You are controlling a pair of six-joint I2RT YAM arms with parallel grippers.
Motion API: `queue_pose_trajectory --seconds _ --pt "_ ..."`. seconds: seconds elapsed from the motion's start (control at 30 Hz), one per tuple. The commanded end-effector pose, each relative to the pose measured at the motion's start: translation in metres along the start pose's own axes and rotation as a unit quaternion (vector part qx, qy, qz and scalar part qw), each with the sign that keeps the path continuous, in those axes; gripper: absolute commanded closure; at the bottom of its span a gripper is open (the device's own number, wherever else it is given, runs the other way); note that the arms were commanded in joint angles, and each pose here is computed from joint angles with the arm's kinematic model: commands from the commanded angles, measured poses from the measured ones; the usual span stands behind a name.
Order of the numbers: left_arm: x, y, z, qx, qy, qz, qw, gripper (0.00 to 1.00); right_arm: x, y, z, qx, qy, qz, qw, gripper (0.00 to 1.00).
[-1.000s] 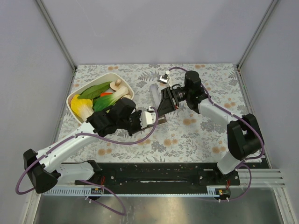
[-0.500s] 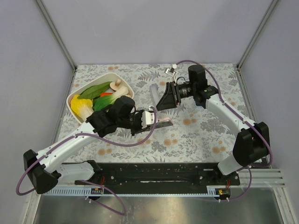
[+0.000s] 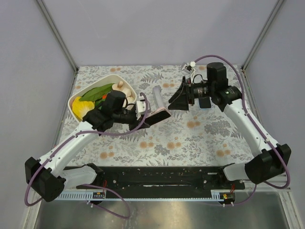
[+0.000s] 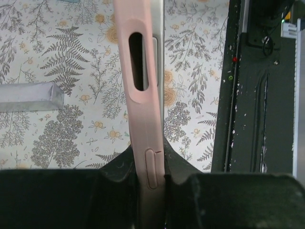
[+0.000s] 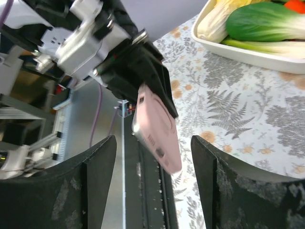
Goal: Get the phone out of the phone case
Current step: Remove the phone case from the phone.
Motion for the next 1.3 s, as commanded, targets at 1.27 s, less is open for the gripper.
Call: queue_pose_trajectory --seconds 1.27 --pt "0.003 0.068 0.038 0.155 -0.027 -0.302 0.94 1.0 -0.02 0.01 0.015 0.121 -0.003 -0.087 0.989 0.48"
Point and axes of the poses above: each gripper's point midway between its finger pads, its own x axis back along the fingers, its own z axis along the line the jaws close on, y = z × x, the point moved 5 cm from there along x, back along the fingers, and after that the axes turned 12 degrees about -x, right-handed, at the moved point
